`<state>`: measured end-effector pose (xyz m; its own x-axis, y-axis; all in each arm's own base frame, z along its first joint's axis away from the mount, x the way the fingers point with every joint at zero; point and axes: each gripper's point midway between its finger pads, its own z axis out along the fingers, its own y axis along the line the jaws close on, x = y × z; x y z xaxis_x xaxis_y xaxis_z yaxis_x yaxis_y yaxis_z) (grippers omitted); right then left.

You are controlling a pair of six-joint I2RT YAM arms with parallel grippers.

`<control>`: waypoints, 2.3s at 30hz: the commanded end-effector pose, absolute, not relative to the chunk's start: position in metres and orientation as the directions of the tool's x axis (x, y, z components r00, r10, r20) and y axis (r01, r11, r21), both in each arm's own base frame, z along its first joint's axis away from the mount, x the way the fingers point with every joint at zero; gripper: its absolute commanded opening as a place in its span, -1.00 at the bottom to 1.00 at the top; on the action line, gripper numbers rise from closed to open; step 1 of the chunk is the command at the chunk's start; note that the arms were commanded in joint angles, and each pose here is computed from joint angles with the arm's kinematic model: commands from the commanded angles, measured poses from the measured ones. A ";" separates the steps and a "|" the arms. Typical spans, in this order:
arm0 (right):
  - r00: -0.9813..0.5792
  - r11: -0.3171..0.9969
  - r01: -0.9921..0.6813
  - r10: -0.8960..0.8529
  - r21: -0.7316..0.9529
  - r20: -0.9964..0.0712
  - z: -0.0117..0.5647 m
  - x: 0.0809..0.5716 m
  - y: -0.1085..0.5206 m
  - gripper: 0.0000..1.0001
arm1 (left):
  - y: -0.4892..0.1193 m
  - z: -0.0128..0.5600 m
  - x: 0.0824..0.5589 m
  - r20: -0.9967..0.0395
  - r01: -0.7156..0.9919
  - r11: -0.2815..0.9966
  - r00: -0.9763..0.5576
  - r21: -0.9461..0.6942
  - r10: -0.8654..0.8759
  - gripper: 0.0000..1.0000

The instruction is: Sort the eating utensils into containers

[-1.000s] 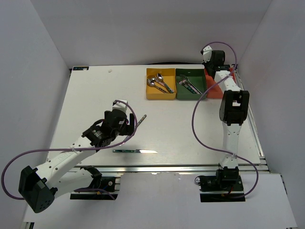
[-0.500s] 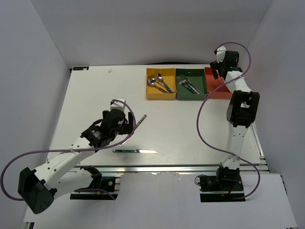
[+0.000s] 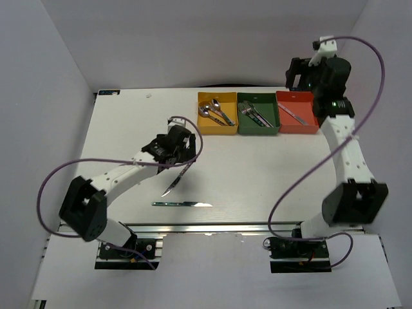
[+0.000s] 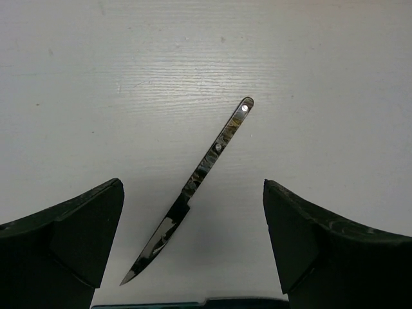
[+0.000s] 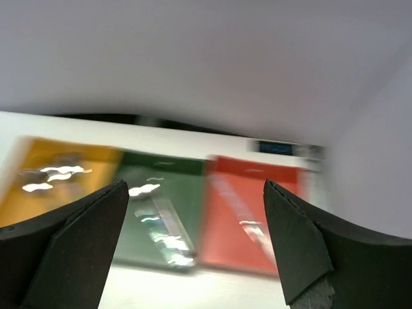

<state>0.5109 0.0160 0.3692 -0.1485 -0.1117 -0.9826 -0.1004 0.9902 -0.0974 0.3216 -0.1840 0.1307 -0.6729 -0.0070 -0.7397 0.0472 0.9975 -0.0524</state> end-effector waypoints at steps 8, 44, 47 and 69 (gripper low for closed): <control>-0.444 0.740 -0.503 0.223 0.447 -0.868 0.279 0.355 0.151 0.79 | -0.225 0.087 0.376 -0.630 0.186 0.978 -0.772 -0.098 0.084 0.62; -0.534 0.602 -0.532 0.308 0.596 -0.787 0.214 0.258 0.192 0.79 | -0.217 0.077 0.431 -0.635 0.045 0.997 -0.769 0.068 0.078 -1.00; -0.506 0.523 -0.619 0.305 0.586 -0.807 0.219 0.249 0.222 0.79 | -0.233 0.119 0.422 -0.683 0.008 0.993 -0.727 -0.115 -0.073 -1.00; -0.557 0.446 -0.713 0.109 0.542 -0.823 0.208 0.304 0.340 0.44 | -0.317 0.231 0.343 -0.617 0.249 0.687 -0.699 -0.683 -0.360 -1.00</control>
